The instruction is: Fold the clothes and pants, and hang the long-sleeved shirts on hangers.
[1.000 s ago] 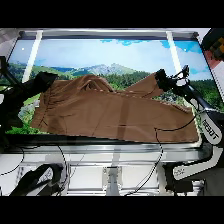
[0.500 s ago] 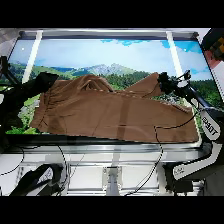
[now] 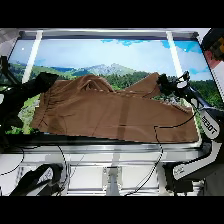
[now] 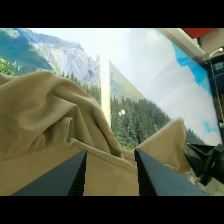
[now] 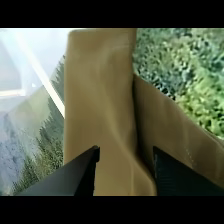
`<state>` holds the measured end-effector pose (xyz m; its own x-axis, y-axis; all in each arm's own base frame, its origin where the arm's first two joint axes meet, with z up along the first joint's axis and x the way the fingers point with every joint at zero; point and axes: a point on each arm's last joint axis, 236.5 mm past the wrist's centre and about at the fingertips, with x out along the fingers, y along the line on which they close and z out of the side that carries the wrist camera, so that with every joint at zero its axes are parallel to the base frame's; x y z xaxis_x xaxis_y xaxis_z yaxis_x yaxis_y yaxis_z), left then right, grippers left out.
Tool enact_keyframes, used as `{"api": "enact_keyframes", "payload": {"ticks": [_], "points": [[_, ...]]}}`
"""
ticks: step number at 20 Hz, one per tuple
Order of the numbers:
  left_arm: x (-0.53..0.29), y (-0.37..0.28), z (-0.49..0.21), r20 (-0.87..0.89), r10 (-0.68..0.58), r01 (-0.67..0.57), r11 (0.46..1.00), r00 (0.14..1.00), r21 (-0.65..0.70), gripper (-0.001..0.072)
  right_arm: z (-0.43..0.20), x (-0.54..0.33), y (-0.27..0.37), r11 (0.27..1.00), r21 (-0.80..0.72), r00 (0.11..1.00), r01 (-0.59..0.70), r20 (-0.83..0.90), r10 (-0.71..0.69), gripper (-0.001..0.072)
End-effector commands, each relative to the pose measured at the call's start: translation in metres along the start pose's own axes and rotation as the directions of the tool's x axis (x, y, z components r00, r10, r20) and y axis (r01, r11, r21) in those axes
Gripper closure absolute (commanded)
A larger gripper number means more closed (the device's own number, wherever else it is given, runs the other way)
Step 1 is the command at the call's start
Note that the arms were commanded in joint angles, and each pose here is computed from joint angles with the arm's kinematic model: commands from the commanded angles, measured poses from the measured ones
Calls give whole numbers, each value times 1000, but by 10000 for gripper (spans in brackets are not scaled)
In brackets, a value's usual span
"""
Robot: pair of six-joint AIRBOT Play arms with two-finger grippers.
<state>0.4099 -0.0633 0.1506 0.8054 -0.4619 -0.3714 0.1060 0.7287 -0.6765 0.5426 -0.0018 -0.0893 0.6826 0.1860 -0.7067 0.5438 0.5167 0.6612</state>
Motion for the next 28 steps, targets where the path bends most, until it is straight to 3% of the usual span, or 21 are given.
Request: {"api": "enact_keyframes", "payload": {"ticks": [1, 3, 5, 11, 12, 14, 15, 19, 22, 28], "points": [[0, 0, 0, 1, 0, 0, 1000, 1000, 0, 363, -10, 9, -4, 1000, -6, 1000, 11, -17, -11, 306], [0, 0, 0, 1, 1, -1, 1000, 1000, 1, 364, -6, 11, -2, 1000, 0, 1000, 6, 6, -6, 308], [0, 0, 0, 1, 1, -1, 1000, 1000, 1, 364, -5, 11, -1, 1000, 10, 1000, 0, 14, -1, 409], [0, 0, 0, 1, 1, -1, 1000, 1000, 1, 364, -13, 13, 5, 1000, -6, 1000, -6, 8, 6, 419], [0, 0, 0, 1, 1, -1, 1000, 1000, 1, 364, -14, 13, 6, 1000, -9, 1000, -6, 6, 6, 533], [0, 0, 0, 1, 1, -1, 1000, 1000, 0, 364, -12, 13, 6, 1000, -9, 1000, -7, 13, 7, 600], [0, 0, 0, 1, 1, -1, 1000, 1000, 0, 364, -10, 13, 7, 1000, -10, 1000, -9, 19, 9, 691], [0, 0, 0, 1, 1, -1, 1000, 1000, 0, 364, 13, 7, 32, 998, -31, 996, -56, 68, 58, 702], [0, 0, 0, 0, 1, -1, 1000, 1000, 0, 364, 57, -15, 88, 985, -68, 976, -158, 141, 166, 703], [0, -1, -2, -9, -4, 4, 1000, 1000, 0, 364, 157, -109, 213, 907, -220, 836, -358, 357, 416, 703]]}}
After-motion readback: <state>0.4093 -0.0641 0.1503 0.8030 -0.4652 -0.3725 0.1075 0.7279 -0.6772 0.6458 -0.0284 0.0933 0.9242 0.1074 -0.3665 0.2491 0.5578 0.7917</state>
